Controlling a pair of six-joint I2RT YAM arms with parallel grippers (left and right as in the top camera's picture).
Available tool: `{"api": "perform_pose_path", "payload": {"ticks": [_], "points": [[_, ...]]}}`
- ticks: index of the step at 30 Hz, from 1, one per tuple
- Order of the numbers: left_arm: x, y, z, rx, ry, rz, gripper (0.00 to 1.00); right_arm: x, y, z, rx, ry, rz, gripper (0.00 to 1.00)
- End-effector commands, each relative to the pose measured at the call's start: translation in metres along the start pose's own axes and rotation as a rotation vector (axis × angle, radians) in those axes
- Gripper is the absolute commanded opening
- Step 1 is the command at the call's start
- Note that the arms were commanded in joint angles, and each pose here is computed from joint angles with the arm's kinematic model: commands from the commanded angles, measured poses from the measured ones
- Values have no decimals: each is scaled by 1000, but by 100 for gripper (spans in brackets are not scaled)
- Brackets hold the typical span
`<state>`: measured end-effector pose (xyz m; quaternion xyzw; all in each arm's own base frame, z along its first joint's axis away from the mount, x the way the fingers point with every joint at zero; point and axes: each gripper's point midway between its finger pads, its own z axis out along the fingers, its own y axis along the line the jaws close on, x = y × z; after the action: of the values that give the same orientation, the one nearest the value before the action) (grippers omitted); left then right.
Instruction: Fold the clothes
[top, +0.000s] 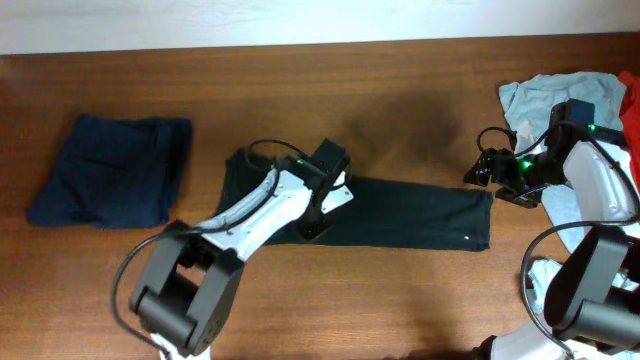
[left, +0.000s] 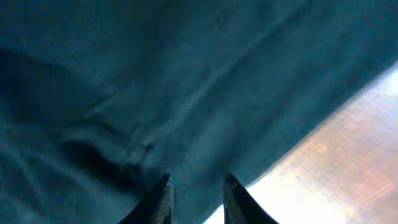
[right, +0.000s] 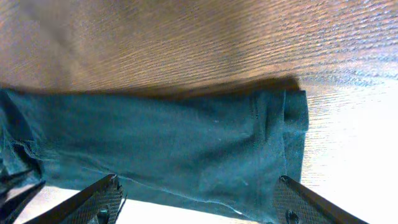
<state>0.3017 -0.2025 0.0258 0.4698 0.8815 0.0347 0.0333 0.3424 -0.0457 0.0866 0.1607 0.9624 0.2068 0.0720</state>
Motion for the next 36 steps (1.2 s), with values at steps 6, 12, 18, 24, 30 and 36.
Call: {"api": "perform_pose_path", "payload": {"ticks": [6, 12, 18, 24, 30, 36], "points": [[23, 37, 10, -181, 113, -52, 28, -3, 3, -2, 1, -7, -13, 83], [41, 79, 6, -303, 144, -206, 27, -2, 3, -2, 1, -4, -11, 83], [53, 92, 1, -318, 161, -302, 15, -2, 3, -2, 2, -4, -11, 83], [38, 69, -10, -279, 151, -238, 21, -3, 3, -2, 3, -5, -11, 83], [22, 36, -6, -159, 108, -235, 26, -3, -2, -2, 29, -5, -12, 83], [26, 48, -12, -167, 100, -404, 26, -8, -42, -7, 228, -33, 94, 88]]}}
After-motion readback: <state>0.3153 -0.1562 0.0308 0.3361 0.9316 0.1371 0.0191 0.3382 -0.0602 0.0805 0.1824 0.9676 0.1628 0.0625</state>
